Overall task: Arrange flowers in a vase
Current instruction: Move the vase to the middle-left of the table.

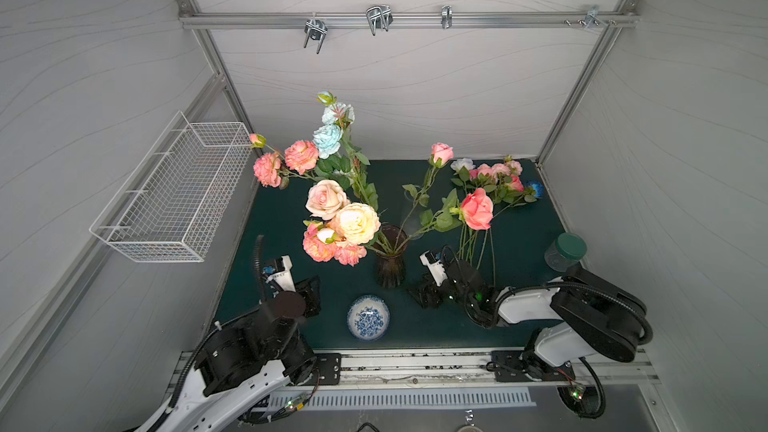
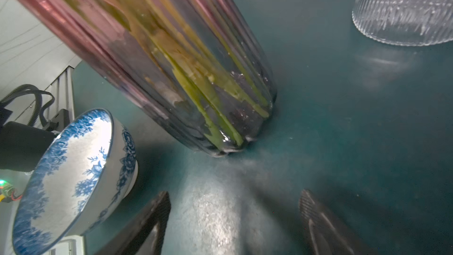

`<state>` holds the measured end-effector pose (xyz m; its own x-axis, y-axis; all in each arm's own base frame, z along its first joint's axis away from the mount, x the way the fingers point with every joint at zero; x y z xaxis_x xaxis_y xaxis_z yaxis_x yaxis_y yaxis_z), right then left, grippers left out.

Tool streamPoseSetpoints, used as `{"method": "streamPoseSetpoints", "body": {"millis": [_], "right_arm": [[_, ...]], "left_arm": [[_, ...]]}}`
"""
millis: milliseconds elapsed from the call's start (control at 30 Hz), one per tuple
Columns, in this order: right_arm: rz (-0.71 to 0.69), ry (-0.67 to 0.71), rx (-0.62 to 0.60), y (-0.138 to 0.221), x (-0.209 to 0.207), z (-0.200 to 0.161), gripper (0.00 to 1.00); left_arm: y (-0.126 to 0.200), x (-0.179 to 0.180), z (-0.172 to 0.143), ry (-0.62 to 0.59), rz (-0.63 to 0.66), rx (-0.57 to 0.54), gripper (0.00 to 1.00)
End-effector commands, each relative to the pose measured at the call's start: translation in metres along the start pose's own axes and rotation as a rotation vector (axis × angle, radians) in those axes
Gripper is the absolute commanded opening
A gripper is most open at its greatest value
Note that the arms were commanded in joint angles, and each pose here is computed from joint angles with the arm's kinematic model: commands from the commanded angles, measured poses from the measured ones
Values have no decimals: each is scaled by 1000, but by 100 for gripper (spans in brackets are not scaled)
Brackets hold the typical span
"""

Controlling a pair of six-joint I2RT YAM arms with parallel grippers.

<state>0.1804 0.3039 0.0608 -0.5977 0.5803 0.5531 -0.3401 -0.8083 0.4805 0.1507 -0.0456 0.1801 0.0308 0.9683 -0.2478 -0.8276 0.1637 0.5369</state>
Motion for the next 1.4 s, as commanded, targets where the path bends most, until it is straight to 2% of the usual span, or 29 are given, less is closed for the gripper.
{"method": "streamPoseSetpoints", "body": {"millis": [0, 33, 167, 200, 233, 333, 400, 467, 533, 633, 900, 1200, 1367], "right_arm": [[44, 4, -37, -1, 8, 10, 84], [49, 6, -35, 0, 9, 10, 84], [64, 20, -50, 3, 14, 14, 88], [62, 24, -57, 2, 14, 18, 89], [66, 26, -60, 0, 15, 19, 89], [89, 1, -68, -5, 13, 22, 88], [98, -8, -56, -8, 11, 18, 88], [110, -15, -43, -12, 11, 14, 88], [104, -18, -32, -15, 10, 10, 90], [105, -19, -21, -21, 10, 8, 91], [120, -23, -2, -34, 12, 5, 84], [106, -16, 5, -45, 8, 6, 79], [99, -8, 7, -51, 6, 9, 76]], "left_arm": [[-21, -33, -5, 107, -122, 8, 34], [-27, -37, -10, 110, -124, 28, 38], [-48, -42, -23, 126, -96, 108, 64], [-52, -43, -23, 148, -107, 115, 65], [-58, -43, -24, 181, -120, 117, 64], [-83, -42, -30, 341, -180, 150, 54], [-102, -36, -33, 461, -204, 159, 54], [-113, -35, -31, 506, -224, 158, 59], [-118, -38, -24, 488, -224, 159, 64], [-123, -42, -13, 479, -219, 160, 67], [-155, -48, 5, 483, -197, 144, 65], [-165, -79, 57, 439, -312, 76, 72], [-166, -95, 67, 418, -404, 79, 74]]}}
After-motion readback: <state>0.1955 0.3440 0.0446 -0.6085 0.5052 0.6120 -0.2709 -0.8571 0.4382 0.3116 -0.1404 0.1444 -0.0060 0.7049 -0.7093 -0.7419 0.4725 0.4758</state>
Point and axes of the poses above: each gripper's point midway between its finger pads, its own y axis back along the fingers, its own x axis along the line the jaws close on, z = x × y, the point moved 1 cm from there along y, back along the fingers, and after that the axes turned 13 degrees about -y, right-handed, at the moved point
